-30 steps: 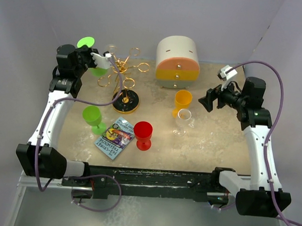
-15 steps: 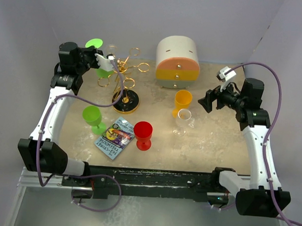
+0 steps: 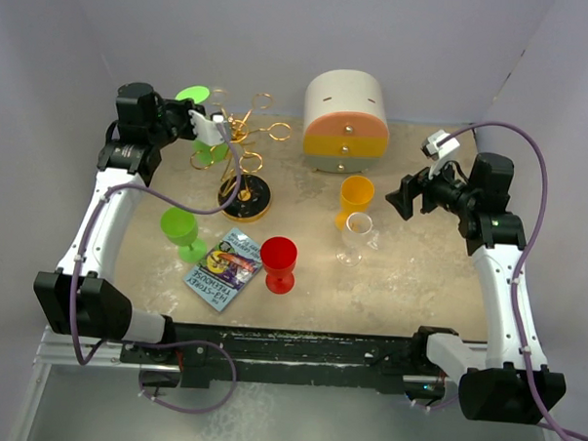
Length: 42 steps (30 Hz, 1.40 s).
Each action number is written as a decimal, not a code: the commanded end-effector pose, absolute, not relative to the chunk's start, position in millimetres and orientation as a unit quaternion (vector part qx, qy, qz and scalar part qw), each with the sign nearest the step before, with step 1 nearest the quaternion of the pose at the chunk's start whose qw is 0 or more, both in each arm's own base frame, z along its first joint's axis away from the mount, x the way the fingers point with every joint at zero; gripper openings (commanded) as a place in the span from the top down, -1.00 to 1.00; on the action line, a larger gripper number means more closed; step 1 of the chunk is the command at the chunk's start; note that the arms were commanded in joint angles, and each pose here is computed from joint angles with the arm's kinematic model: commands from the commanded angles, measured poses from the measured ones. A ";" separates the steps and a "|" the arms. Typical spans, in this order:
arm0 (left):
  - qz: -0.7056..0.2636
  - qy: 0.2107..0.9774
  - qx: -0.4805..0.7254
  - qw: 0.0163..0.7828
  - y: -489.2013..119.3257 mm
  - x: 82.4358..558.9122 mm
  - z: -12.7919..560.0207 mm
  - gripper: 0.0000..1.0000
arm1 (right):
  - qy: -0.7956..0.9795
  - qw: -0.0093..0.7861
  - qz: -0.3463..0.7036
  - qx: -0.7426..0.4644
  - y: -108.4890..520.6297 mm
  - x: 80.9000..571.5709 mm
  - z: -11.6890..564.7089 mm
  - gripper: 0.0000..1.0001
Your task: Place the wine glass upside down on the wine glass rack
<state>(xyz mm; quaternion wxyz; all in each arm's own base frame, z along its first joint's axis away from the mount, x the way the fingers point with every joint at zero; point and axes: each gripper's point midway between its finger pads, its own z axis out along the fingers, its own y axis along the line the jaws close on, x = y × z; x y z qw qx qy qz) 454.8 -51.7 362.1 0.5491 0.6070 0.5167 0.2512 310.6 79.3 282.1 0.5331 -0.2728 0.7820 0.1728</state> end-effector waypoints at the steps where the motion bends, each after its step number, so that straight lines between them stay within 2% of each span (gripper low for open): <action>1: 0.257 0.476 0.615 0.573 -63.9 444.3 393.4 0.96 | 0.768 0.554 0.161 -0.278 77.1 314.3 292.6 -0.82; 27: 0.220 0.484 0.627 0.569 -70.1 414.5 389.8 1.00 | 0.773 0.549 0.161 -0.274 75.9 316.4 286.9 -0.83; 42: 0.243 0.500 0.625 0.548 -58.1 408.1 374.5 1.00 | 0.775 0.547 0.161 -0.274 75.6 316.6 285.3 -0.83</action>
